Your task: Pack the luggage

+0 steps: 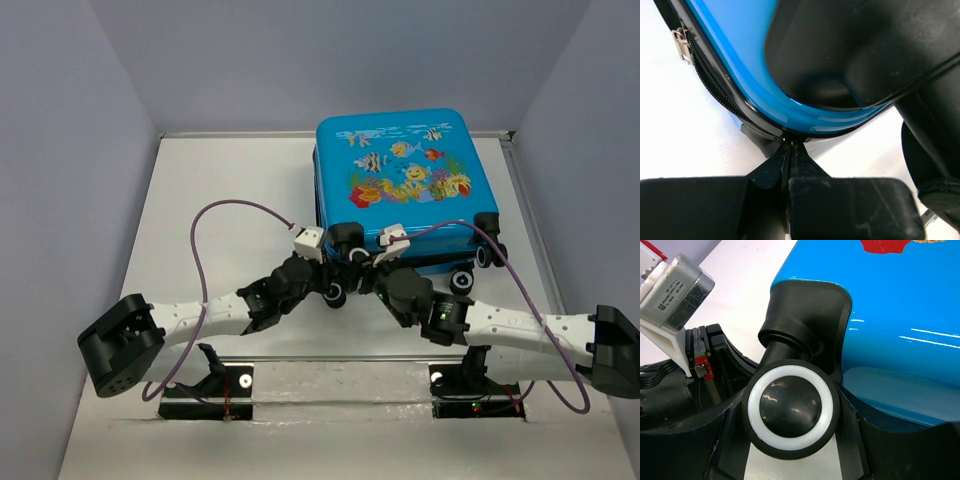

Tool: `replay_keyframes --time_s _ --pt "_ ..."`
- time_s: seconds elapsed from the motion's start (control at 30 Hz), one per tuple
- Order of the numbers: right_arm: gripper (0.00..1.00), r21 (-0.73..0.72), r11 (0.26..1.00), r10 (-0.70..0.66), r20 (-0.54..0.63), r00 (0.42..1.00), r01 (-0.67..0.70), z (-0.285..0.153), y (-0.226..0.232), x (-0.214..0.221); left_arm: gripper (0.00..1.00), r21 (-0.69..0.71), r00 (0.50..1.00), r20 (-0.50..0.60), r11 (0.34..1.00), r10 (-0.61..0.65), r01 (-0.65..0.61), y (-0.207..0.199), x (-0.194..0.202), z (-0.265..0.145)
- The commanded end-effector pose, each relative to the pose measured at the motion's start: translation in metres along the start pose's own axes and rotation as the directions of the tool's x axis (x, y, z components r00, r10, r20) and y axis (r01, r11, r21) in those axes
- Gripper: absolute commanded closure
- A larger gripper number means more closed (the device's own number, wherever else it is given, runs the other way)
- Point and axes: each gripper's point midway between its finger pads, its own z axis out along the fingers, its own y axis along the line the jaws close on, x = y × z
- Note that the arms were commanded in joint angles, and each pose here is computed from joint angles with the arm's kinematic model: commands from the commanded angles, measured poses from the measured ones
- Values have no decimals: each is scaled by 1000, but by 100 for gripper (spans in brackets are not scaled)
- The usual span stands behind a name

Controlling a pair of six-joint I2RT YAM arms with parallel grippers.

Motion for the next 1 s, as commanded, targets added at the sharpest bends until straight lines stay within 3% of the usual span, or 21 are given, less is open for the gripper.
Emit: replay_keyframes --time_s 0.0,0.1,0.2,0.5,0.67,0.87,0.9,0.93,0.97 --pt "93 -10 981 195 178 965 -196 -11 -1 -60 94 -167 988 151 986 24 2 25 -50 0" --pt "93 -34 981 192 151 970 -189 -17 -1 -57 94 -295 991 137 955 6 35 62 -49 -4" --pt "93 -53 981 190 129 973 -184 -22 1 -56 94 -331 986 145 934 -86 130 97 -50 -3" --pt "93 -95 982 171 88 981 -163 -24 10 -52 94 -407 966 231 890 -119 207 126 -81 -6" --pt "93 -192 975 119 33 992 -111 -16 47 -39 94 -475 957 258 846 -130 243 151 -101 11" --pt "93 -267 959 99 9 995 -93 -3 84 -37 94 -438 907 306 803 -290 405 189 -114 17" --pt "93 -267 961 77 -4 997 -75 2 88 -30 92 -419 891 340 799 -302 431 186 -120 7" --pt "93 -273 959 83 8 996 -78 5 95 -39 83 -409 880 362 796 -309 447 185 -125 -1" --pt "93 -283 957 58 -10 998 -59 12 102 -31 65 -379 853 414 792 -318 479 180 -136 -18"
